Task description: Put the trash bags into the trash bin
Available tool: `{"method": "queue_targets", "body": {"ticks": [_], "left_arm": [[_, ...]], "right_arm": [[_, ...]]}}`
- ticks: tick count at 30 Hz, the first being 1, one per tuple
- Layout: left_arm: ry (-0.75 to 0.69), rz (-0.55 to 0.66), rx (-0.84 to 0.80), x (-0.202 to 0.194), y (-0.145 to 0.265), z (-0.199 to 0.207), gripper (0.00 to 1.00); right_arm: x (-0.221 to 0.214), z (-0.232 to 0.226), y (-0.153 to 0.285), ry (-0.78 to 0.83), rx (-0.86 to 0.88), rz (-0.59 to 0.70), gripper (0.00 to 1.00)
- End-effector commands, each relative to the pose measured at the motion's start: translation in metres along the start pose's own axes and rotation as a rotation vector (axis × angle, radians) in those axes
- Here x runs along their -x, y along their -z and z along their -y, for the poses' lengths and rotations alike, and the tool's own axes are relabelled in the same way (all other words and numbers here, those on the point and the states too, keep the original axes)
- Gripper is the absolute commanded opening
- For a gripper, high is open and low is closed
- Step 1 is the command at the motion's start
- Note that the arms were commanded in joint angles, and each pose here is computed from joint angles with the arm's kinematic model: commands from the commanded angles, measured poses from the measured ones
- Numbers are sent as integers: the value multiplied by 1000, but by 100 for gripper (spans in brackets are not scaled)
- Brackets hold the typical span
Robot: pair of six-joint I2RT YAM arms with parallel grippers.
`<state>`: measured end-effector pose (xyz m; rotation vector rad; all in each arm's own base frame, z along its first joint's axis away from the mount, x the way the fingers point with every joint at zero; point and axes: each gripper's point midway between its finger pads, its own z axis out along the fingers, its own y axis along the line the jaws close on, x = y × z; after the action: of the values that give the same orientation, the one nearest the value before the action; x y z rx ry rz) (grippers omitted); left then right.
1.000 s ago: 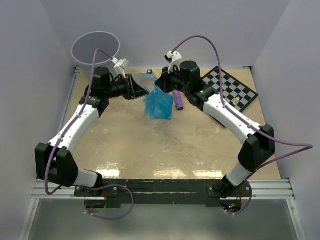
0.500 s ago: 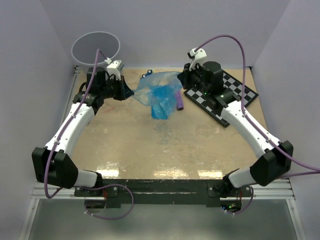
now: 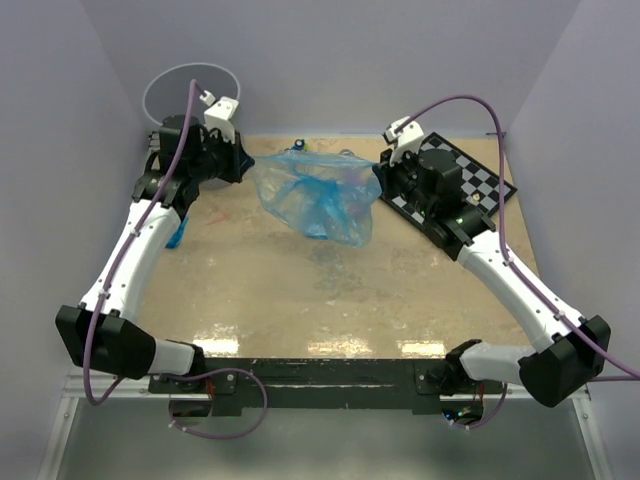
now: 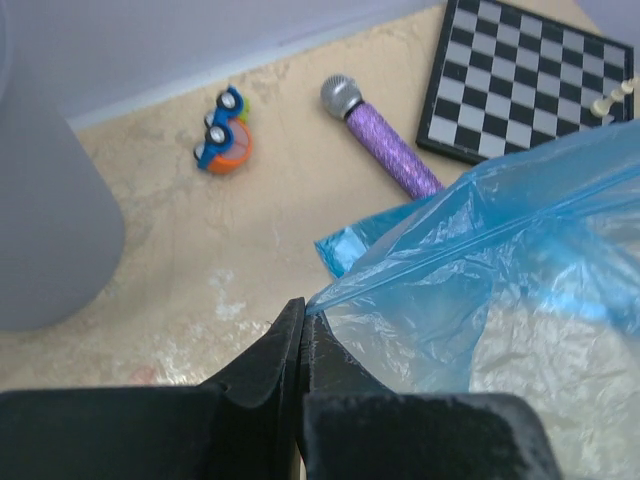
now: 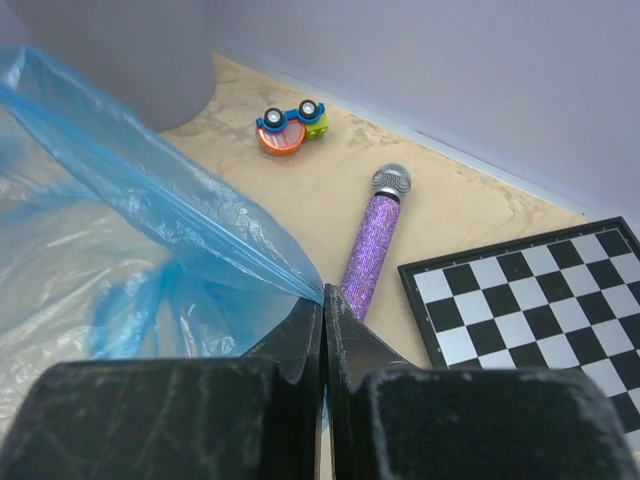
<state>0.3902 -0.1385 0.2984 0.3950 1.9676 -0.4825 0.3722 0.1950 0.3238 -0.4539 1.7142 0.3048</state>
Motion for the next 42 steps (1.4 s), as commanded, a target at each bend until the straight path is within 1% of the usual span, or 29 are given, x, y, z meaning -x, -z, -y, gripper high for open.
{"method": "queue_targets", "body": {"ticks": [1, 2, 3, 4, 5, 6, 8, 9, 10, 12, 14, 16, 18, 20, 22, 25, 28, 32, 35, 38, 40, 42], "left_arm": [[-79, 141, 58, 60, 4, -13, 0], [-68, 153, 51, 67, 2, -11, 0], [-54, 154, 10, 70, 0, -5, 5], [-45, 160, -43, 74, 2, 6, 30], [-32, 166, -100, 76, 6, 18, 50], [-1, 168, -130, 76, 12, 26, 66], [67, 159, -146, 67, 25, 35, 86], [100, 154, -145, 60, 34, 39, 91], [139, 112, -147, 38, 36, 41, 93], [213, 71, -161, 9, 47, 49, 100], [294, 2, -211, -25, 50, 61, 100], [385, -53, -296, -50, 48, 76, 100], [431, -62, -402, -59, 42, 89, 100], [464, -65, -462, -61, 30, 93, 100], [527, -92, -475, -70, 16, 91, 100], [622, -165, -492, -91, -3, 89, 100], [667, -158, -520, -95, -14, 91, 100], [651, -140, -593, -87, -28, 108, 100], [673, -178, -601, -95, -48, 116, 100], [714, -187, -547, -100, -70, 107, 99], [715, -171, -518, -94, -83, 100, 96], [692, -147, -529, -87, -91, 98, 85]], "right_arm": [[11, 5, 9, 27, -21, 47, 0], [11, 4, 9, 23, -15, 49, 0], [12, 2, 9, 14, -5, 54, 0], [14, -3, 8, 4, 23, 59, 0], [16, -4, 8, -7, 23, 60, 0], [19, -4, 6, -25, 24, 66, 0], [25, -11, 2, -77, 56, 78, 0], [28, -14, 0, -98, 69, 85, 0], [30, -16, -3, -116, 78, 90, 0], [35, -17, -11, -154, 85, 99, 0], [36, -14, -18, -180, 69, 96, 0], [36, -12, -23, -203, 51, 92, 0], [32, -12, -29, -218, 44, 80, 0], [27, -11, -34, -231, 32, 65, 0], [24, -11, -37, -239, 32, 57, 0], [25, -12, -40, -245, 34, 57, 0], [25, -14, -42, -249, 43, 56, 0], [21, -17, -45, -262, 58, 44, 0], [16, -20, -47, -272, 73, 33, 0], [14, -23, -47, -280, 86, 25, 0], [13, -24, -44, -280, 87, 25, 0], [11, -24, -42, -277, 90, 20, 0]]}}
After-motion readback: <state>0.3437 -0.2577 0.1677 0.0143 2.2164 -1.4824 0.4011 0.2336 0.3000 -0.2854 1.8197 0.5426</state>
